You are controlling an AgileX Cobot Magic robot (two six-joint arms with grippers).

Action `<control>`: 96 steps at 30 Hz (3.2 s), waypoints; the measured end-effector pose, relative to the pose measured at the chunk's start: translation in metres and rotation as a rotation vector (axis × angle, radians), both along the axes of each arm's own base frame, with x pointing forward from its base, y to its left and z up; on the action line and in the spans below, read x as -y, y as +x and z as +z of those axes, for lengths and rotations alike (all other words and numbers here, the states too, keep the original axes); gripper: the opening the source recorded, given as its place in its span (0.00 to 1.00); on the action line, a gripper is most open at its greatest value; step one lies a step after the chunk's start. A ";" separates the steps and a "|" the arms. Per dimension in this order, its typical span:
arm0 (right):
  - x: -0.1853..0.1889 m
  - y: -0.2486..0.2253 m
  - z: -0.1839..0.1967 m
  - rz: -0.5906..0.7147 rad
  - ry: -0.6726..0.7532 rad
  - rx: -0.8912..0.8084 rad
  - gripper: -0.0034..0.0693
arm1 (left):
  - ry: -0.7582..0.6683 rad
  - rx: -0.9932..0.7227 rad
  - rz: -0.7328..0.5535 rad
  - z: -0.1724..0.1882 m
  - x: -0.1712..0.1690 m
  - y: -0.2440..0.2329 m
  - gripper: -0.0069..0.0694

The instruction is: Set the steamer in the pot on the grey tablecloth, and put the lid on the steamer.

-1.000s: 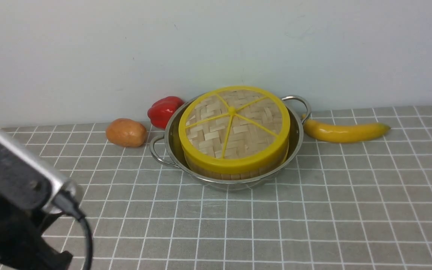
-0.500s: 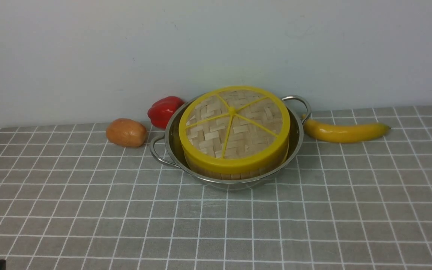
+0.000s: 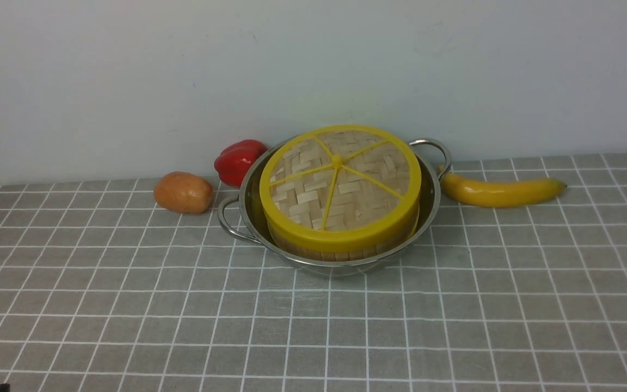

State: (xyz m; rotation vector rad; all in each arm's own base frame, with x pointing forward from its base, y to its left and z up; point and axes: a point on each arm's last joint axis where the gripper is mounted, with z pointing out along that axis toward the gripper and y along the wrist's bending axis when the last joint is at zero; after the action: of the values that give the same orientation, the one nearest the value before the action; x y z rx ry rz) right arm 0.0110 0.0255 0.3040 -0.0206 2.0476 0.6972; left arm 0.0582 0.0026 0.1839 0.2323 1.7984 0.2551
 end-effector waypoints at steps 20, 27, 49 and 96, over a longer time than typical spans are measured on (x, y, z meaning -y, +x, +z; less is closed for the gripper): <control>0.022 0.030 -0.002 -0.385 -0.274 0.584 0.36 | 0.000 0.003 0.000 0.000 0.000 0.000 0.20; 0.028 0.039 -0.062 -0.480 -0.414 0.550 0.38 | 0.000 0.003 0.000 0.000 0.000 0.000 0.22; 0.032 0.045 -0.109 -0.527 -0.369 0.408 0.38 | 0.000 0.003 0.000 0.000 0.000 0.000 0.26; 0.032 0.045 -0.109 -0.534 -0.347 0.404 0.38 | 0.000 0.003 0.000 0.000 0.000 0.000 0.35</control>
State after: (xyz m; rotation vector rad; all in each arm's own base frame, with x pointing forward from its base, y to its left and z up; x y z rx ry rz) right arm 0.0564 -0.0061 0.1955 0.1677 1.6528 -0.0026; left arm 0.0582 0.0026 0.1842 0.2318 1.7956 0.2556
